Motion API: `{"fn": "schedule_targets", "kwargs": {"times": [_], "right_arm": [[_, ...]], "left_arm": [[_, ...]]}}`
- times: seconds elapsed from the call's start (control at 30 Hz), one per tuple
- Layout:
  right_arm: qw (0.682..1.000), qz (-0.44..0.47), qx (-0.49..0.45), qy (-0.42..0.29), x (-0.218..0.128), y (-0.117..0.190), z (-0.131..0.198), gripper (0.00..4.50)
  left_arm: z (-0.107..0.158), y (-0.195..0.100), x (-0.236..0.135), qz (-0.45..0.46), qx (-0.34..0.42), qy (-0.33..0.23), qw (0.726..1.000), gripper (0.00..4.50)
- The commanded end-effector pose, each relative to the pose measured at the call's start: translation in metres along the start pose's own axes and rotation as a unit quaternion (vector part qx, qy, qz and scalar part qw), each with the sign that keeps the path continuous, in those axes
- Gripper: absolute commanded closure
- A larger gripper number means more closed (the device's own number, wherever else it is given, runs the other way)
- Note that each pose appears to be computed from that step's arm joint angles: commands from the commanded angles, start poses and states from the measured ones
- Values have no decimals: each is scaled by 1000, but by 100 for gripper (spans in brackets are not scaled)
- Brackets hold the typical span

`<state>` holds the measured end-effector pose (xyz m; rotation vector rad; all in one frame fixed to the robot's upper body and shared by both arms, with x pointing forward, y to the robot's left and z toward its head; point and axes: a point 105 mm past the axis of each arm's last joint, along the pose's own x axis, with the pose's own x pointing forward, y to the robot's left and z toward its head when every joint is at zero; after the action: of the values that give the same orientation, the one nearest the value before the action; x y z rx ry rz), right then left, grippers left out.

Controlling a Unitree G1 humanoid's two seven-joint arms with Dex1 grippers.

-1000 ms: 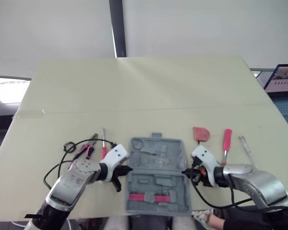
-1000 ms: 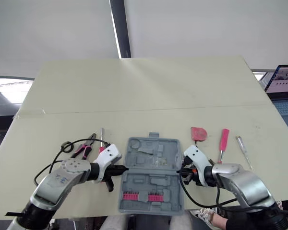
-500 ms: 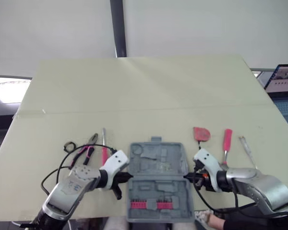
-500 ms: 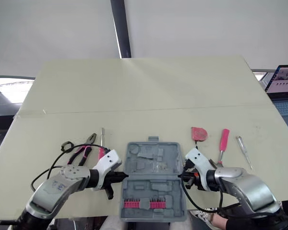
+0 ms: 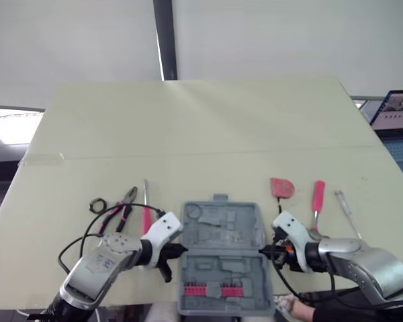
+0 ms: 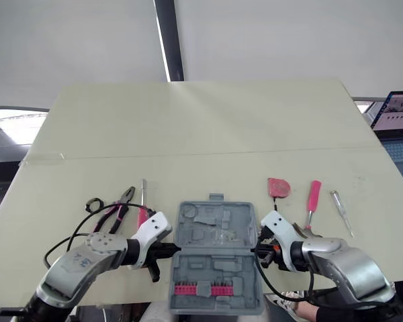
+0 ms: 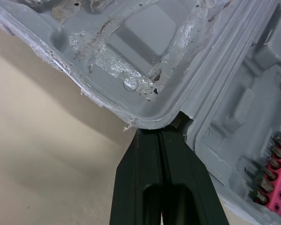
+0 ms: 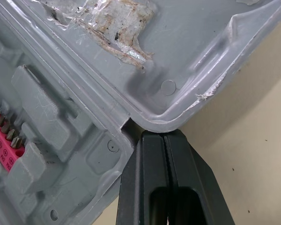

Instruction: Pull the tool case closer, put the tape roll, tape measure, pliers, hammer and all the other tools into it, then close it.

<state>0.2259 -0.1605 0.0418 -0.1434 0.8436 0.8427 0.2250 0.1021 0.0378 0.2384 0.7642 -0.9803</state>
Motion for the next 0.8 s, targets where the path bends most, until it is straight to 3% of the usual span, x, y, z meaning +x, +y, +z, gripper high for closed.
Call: {"fn": "schedule_targets", "kwargs": {"times": [0.03, 0.57, 0.8], "right_arm": [[999, 38, -21, -26, -1, 18, 12, 445], [999, 38, -19, -23, 0, 19, 10, 445], [999, 24, -16, -23, -4, 11, 10, 445]], "left_arm": [[0, -28, 5, -60, 2, -4, 998, 445], [-3, -29, 3, -56, -3, 3, 998, 445], [-4, -14, -2, -28, -1, 4, 1000, 445]]}}
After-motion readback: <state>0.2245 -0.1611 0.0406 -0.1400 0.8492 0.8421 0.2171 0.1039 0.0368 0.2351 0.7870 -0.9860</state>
